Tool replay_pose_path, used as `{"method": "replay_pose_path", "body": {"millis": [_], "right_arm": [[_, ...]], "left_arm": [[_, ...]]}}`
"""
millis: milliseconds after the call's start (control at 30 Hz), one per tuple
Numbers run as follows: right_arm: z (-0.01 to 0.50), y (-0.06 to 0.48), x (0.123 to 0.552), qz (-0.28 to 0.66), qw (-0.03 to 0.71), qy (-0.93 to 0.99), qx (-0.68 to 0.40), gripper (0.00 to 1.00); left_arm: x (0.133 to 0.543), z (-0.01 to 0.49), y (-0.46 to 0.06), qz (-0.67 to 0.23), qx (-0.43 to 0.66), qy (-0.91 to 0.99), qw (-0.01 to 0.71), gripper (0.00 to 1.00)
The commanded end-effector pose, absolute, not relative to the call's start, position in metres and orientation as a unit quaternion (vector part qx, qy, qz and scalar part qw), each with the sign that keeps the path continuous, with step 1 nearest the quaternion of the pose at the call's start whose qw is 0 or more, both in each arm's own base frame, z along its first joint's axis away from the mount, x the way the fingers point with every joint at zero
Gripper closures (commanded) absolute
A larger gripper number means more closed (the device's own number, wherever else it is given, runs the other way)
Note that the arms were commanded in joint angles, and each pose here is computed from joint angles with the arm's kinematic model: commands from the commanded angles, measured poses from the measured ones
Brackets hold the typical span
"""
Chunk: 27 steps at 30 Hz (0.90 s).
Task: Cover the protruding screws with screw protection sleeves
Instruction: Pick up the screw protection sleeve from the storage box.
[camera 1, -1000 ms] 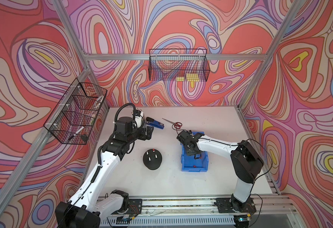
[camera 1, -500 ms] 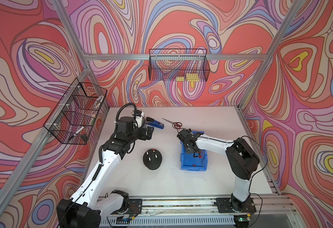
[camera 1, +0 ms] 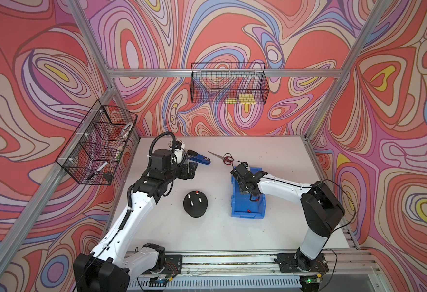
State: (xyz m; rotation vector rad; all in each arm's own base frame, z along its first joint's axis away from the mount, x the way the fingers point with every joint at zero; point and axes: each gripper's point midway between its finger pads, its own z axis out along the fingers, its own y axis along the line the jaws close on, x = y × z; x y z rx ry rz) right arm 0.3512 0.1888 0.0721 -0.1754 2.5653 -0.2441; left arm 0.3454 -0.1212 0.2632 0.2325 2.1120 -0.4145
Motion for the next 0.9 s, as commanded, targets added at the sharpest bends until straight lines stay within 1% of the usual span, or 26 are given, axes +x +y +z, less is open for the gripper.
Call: {"method": "replay_pose_path", "body": {"millis": [0, 100, 200, 333, 433, 500, 567, 633, 800, 867], "right_arm": [[0.069, 0.192, 0.356, -0.068, 0.298, 0.951, -0.043, 0.9], [0.066, 0.196, 0.36, -0.051, 0.312, 0.948, -0.025, 0.87], [0.064, 0.194, 0.364, -0.058, 0.324, 0.944, -0.019, 0.84], [0.064, 0.193, 0.366, -0.059, 0.334, 0.941, -0.016, 0.87], [0.081, 0.189, 0.364, -0.051, 0.348, 0.936, -0.01, 0.85], [0.095, 0.183, 0.363, -0.064, 0.356, 0.932, -0.009, 0.8], [0.104, 0.176, 0.361, -0.08, 0.355, 0.931, -0.008, 0.77], [0.115, 0.172, 0.358, -0.084, 0.358, 0.93, -0.004, 0.77], [0.152, 0.168, 0.35, -0.047, 0.384, 0.922, 0.014, 0.75], [0.161, 0.159, 0.345, -0.059, 0.381, 0.922, 0.022, 0.69]], "left_arm": [[0.346, 0.259, -0.12, -0.168, 0.089, 0.865, 0.465, 0.12], [0.345, 0.259, -0.12, -0.168, 0.087, 0.865, 0.465, 0.12], [0.345, 0.259, -0.12, -0.168, 0.087, 0.865, 0.465, 0.12], [0.345, 0.26, -0.12, -0.169, 0.085, 0.863, 0.468, 0.13], [0.344, 0.259, -0.12, -0.17, 0.083, 0.864, 0.467, 0.13], [0.344, 0.259, -0.121, -0.173, 0.084, 0.864, 0.465, 0.13], [0.345, 0.258, -0.123, -0.179, 0.084, 0.865, 0.461, 0.14], [0.345, 0.257, -0.125, -0.185, 0.085, 0.866, 0.457, 0.14], [0.344, 0.252, -0.135, -0.213, 0.089, 0.868, 0.44, 0.15], [0.344, 0.247, -0.142, -0.226, 0.091, 0.873, 0.423, 0.16]]}}
